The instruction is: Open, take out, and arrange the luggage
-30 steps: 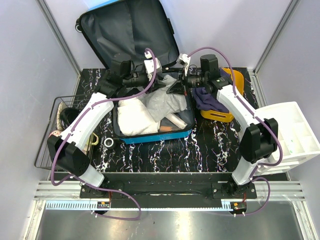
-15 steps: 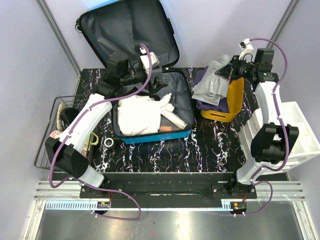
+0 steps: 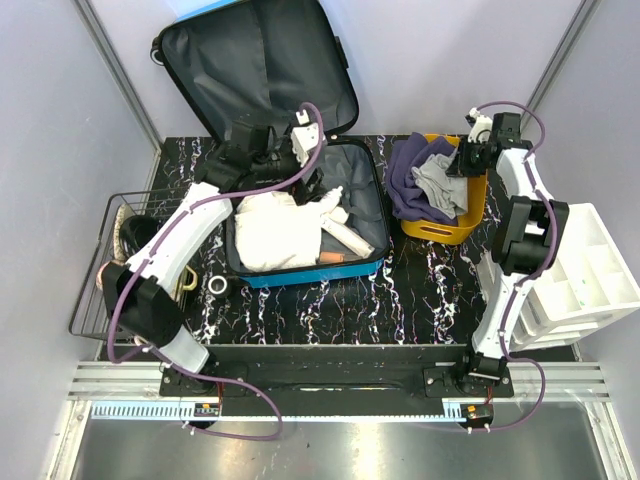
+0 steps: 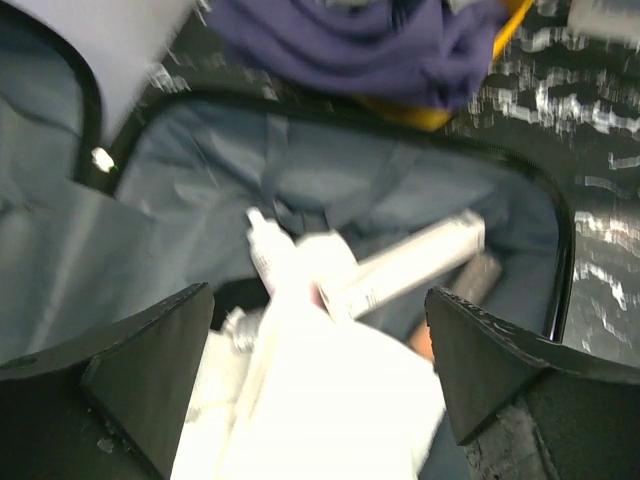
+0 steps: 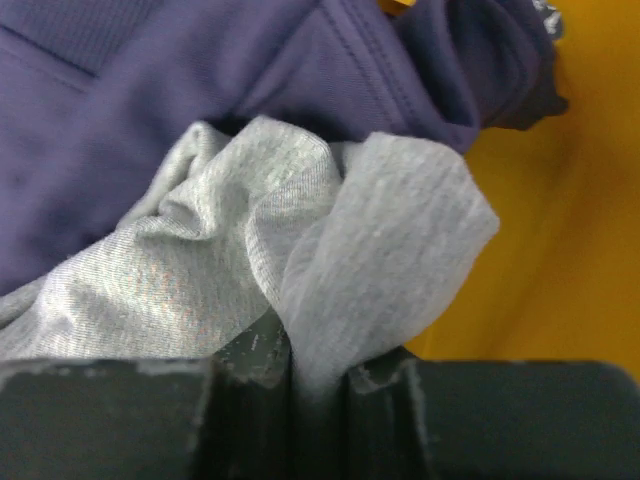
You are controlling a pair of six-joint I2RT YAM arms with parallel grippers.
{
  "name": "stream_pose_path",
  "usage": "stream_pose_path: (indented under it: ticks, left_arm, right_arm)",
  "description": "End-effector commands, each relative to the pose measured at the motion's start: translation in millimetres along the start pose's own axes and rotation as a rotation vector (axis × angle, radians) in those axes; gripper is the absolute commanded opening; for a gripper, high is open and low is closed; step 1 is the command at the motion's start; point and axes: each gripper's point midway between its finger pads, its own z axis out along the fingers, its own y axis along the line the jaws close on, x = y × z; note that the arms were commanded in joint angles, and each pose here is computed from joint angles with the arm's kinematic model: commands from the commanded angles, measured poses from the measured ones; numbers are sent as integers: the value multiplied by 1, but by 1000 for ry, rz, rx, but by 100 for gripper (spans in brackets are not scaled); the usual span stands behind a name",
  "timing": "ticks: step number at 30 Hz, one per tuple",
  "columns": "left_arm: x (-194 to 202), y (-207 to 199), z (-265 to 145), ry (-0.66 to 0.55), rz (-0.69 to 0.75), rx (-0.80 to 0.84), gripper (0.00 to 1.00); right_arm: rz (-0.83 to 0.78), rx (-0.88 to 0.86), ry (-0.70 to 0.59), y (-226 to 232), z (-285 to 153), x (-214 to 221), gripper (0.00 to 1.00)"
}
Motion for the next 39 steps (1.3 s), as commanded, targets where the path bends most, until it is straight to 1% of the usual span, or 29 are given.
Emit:
stream_pose_path:
  ticks: [1,2,4,5,6,8,11,12,13,14,15,18,19,20,21,22,23,24,25,27,29,30,32,33,34,37,38,39]
  left_arm:
    - [76,-10,-4,247,-64,69,93]
    - [87,-8,-7,275,-79,77,93]
    - [117,-9,-8,364,-106,102,93]
    - [128,-5,-10,394,-117,104,93]
    - [140,-1,-12,439,-114,96,92]
    - [167,5,-12,514,-109,114,93]
    - [187,17,-11,568,-54,159,94]
    - [188,20,-9,564,-42,173,94]
    - [183,22,-8,554,3,204,94]
    - [183,20,-6,550,17,230,94]
    - [178,15,-3,518,26,259,93]
    - [163,-6,0,447,70,323,88]
    - [166,-16,-1,445,95,354,86]
    - [164,-28,0,433,121,380,82]
    - [156,-33,-4,411,158,382,80]
    - [168,-41,-4,419,182,400,78]
    - [171,-48,-3,421,201,412,76]
    - [176,-49,-4,437,219,412,71]
    - [185,-54,-4,454,234,431,67]
    - [200,-57,-3,490,233,448,59]
    - [208,-59,-3,504,235,465,57]
    - [219,-64,-4,519,222,485,57]
    - [230,-68,-2,530,218,497,57]
    - [241,-73,-2,549,199,515,58]
    - [247,-74,-2,554,198,519,62]
    - [262,-80,1,567,180,531,66]
    - [264,-80,2,566,174,527,63]
    - [266,-81,4,560,165,525,56]
  right_arm:
    - [-154,107,-27,-12,-13,-32,55]
    - [-140,103,-13,-9,-15,-30,64]
    - [-140,98,-32,-3,-22,-38,75]
    - [-142,96,-42,1,-26,-43,83]
    - [-151,91,-68,8,-36,-51,87]
    - [-161,79,-92,16,-45,-59,100]
    - [-199,51,-132,33,-63,-70,100]
    - [-216,31,-155,43,-73,-76,100]
    - [-234,15,-155,48,-76,-74,100]
    - [-247,-1,-161,55,-79,-74,100]
    - [-268,-36,-183,71,-91,-78,100]
    - [-276,-156,-201,109,-108,-73,100]
    - [-264,-191,-185,120,-108,-64,100]
    - [-276,-241,-192,137,-119,-62,100]
    - [-273,-264,-181,147,-120,-56,100]
    - [-271,-309,-146,164,-115,-41,99]
    - [-275,-358,-138,179,-122,-34,99]
    - [-273,-375,-131,186,-124,-29,98]
    - [-280,-423,-85,207,-116,-12,98]
    - [-285,-474,-64,226,-117,-1,97]
    - [-250,-513,-22,241,-112,14,96]
    - [-234,-539,-7,247,-111,19,96]
    - [-190,-576,34,257,-106,31,94]
    - [-178,-589,46,260,-104,35,94]
    - [-155,-595,64,261,-101,41,94]
    - [-154,-618,81,266,-94,50,93]
    - [-162,-621,73,267,-91,50,93]
    - [-157,-624,75,266,-89,51,94]
